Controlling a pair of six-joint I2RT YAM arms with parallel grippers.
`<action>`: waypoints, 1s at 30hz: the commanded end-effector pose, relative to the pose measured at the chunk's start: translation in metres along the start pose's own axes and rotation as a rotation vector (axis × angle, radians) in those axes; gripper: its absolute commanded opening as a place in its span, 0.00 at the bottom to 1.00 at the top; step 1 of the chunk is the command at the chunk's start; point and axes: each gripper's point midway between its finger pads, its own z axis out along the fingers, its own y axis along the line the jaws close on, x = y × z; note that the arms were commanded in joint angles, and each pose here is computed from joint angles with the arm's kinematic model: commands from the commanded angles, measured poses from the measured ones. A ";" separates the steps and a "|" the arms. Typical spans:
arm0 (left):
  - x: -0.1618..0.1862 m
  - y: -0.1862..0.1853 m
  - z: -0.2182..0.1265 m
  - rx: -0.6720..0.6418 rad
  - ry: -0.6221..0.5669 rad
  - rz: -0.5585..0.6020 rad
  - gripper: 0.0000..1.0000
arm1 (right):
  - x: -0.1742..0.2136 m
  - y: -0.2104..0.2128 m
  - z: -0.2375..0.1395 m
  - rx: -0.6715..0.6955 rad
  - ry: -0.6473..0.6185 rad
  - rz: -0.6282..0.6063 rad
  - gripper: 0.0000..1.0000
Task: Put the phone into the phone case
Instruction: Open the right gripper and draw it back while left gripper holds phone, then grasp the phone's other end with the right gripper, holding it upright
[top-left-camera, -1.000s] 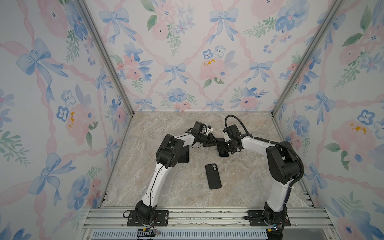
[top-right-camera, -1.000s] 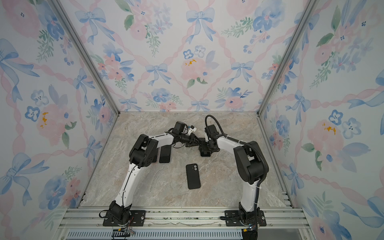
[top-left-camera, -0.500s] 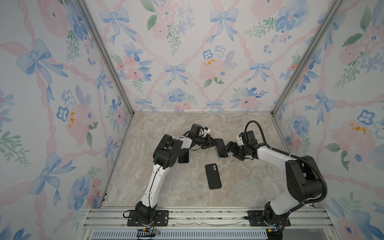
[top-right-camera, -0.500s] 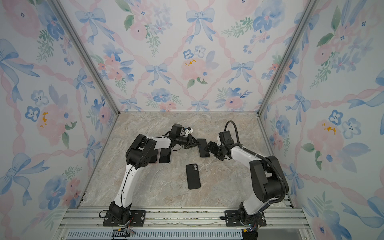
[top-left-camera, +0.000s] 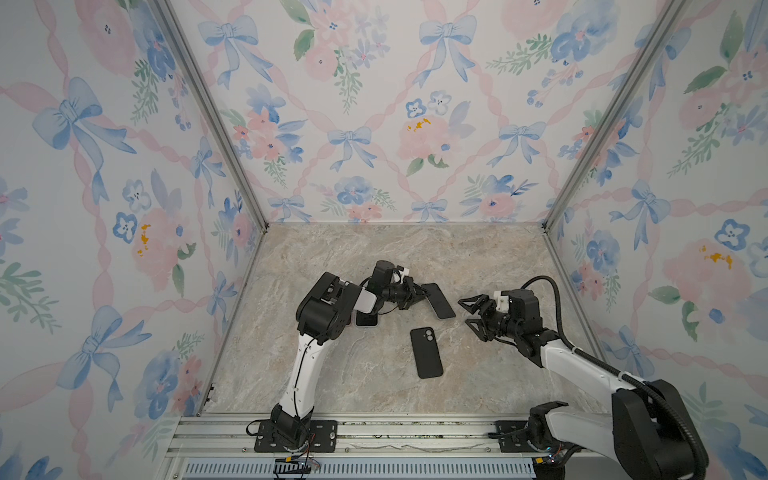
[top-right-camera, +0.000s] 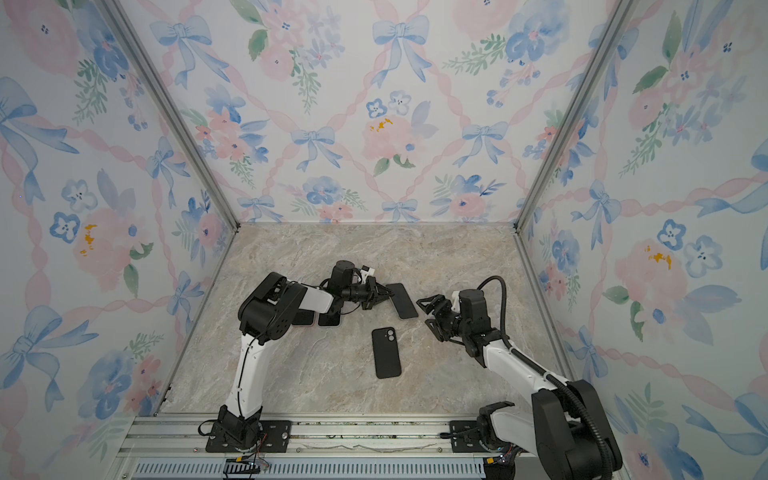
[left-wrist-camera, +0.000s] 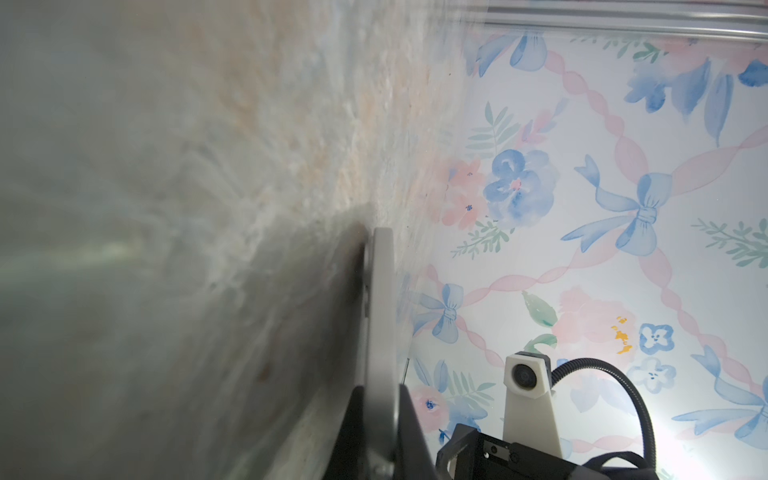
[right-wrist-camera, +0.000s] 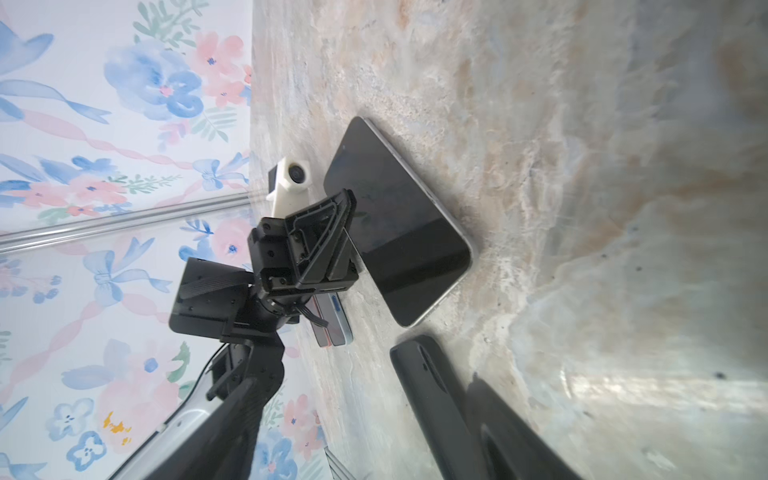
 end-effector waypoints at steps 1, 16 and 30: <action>0.003 -0.044 -0.008 0.133 -0.029 0.000 0.07 | -0.007 0.007 -0.013 -0.057 -0.071 0.044 0.78; 0.019 -0.075 -0.016 0.246 -0.045 0.012 0.07 | 0.002 0.013 -0.013 -0.204 -0.101 0.026 0.62; 0.020 -0.078 -0.018 0.281 -0.047 0.005 0.07 | -0.001 0.015 0.013 -0.310 -0.064 0.022 0.44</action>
